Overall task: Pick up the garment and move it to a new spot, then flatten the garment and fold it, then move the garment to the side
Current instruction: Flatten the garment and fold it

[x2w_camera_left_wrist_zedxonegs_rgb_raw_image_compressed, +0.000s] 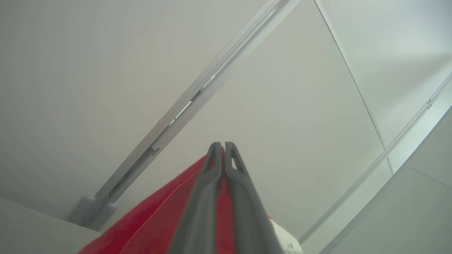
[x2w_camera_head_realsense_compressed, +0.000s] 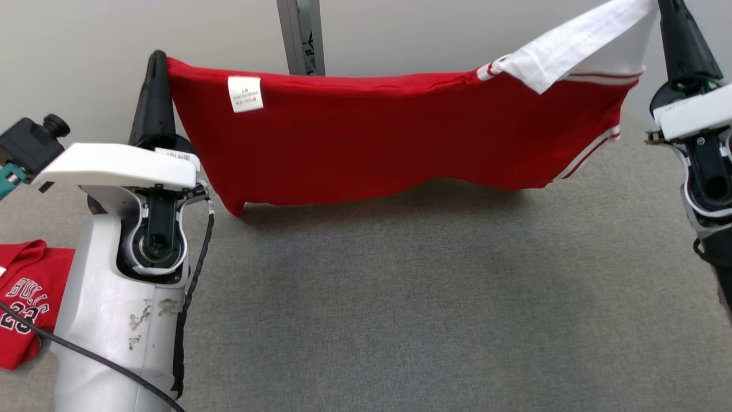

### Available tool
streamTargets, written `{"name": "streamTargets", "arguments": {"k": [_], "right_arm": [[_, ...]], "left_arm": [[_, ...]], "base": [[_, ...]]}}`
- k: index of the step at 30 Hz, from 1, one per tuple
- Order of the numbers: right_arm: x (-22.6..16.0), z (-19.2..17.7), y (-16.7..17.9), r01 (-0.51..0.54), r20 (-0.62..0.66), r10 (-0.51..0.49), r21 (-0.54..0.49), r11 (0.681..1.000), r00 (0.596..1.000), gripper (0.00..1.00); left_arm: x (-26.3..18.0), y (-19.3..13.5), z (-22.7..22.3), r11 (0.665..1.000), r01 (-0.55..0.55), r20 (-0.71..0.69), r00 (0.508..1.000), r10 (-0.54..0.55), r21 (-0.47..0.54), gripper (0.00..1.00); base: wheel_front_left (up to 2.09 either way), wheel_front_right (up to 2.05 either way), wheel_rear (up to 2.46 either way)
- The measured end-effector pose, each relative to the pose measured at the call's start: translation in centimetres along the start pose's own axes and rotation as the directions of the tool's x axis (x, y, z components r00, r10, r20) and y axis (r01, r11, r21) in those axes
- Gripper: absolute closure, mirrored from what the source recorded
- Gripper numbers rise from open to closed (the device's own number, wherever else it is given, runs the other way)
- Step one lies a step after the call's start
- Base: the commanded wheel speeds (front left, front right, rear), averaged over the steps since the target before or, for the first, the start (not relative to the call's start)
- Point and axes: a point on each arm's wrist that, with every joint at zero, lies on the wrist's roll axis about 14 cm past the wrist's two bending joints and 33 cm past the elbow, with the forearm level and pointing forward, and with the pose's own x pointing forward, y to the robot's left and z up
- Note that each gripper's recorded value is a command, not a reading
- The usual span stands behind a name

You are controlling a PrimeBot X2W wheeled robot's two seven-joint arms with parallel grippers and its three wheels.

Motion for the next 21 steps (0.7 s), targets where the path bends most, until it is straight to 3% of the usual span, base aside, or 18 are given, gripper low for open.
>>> {"name": "streamTargets", "arguments": {"k": [9,17,21], "right_arm": [[6.2,0.3,-0.3,-0.048,-0.018,0.047,-0.068,0.996,0.999,1.00],[14.9,-1.3,-0.5,-0.108,-0.040,0.102,-0.178,0.978,0.994,1.00],[19.0,-2.5,-0.8,-0.127,-0.041,0.120,-0.239,0.963,0.992,1.00]], "left_arm": [[4.3,-0.9,-0.6,1.000,0.016,-0.022,1.000,-0.016,0.016,1.00],[13.2,0.2,-2.2,0.993,0.021,-0.059,0.998,-0.014,0.117,1.00],[17.9,0.0,-1.2,0.983,0.052,0.017,0.998,-0.056,0.178,1.00]], "base": [[0.00,0.00,0.00],[0.00,0.00,0.00],[0.00,0.00,0.00]]}}
